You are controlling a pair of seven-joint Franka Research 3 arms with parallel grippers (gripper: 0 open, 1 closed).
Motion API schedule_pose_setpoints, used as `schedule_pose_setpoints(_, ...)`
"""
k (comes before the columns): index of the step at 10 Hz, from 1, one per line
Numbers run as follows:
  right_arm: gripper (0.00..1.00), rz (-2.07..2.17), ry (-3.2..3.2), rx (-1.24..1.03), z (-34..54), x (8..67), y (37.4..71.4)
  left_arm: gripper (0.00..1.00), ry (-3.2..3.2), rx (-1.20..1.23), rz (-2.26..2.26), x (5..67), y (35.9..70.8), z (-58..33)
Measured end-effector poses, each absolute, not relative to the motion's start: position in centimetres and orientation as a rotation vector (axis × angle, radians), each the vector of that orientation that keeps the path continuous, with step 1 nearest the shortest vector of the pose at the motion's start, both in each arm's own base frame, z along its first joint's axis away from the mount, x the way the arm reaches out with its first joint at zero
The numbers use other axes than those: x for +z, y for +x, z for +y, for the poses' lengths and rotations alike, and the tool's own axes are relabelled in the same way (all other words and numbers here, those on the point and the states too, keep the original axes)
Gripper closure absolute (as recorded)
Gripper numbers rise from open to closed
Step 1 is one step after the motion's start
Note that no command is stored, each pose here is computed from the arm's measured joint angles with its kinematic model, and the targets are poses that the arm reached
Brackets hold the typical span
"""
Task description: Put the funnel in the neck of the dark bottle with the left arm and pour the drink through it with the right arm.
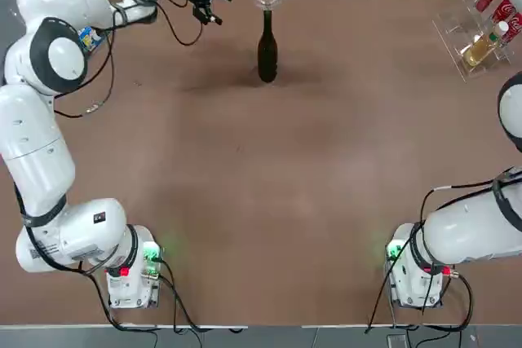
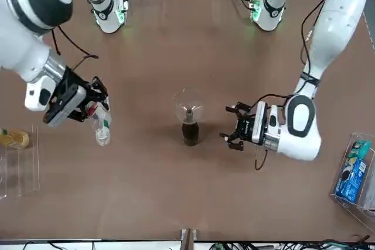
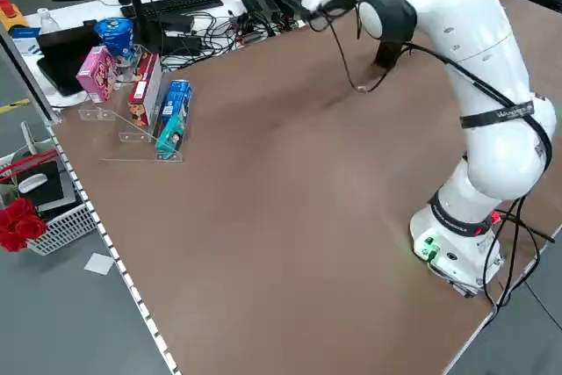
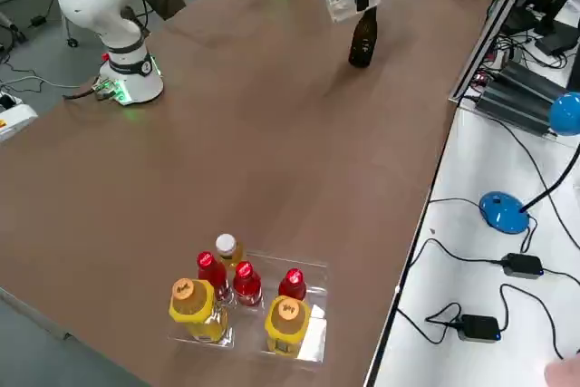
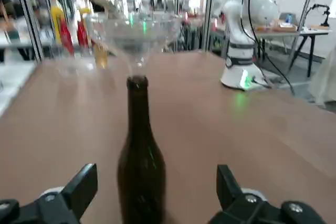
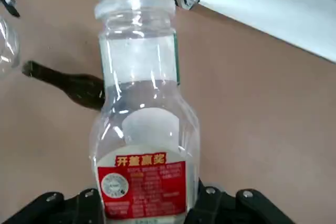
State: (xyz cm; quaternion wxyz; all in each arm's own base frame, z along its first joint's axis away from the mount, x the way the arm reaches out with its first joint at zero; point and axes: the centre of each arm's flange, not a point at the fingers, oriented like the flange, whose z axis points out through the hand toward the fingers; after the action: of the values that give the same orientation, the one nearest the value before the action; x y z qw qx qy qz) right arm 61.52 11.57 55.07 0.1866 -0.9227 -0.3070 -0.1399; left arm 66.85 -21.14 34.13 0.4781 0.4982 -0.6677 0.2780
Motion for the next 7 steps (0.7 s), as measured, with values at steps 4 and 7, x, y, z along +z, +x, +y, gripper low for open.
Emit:
schedule_pose_setpoints(4,0.52,-1.134,-2.351,-0.569,0.5,49.2,61.4,0.00,1.582,0.370,-1.751,40.4,66.4,-16.3)
schedule_pose_setpoints(7,0.52,-1.257,-2.170,-0.684,-4.7,44.2,59.2,0.00,1.784,0.246,-1.915,45.8,65.5,-13.2)
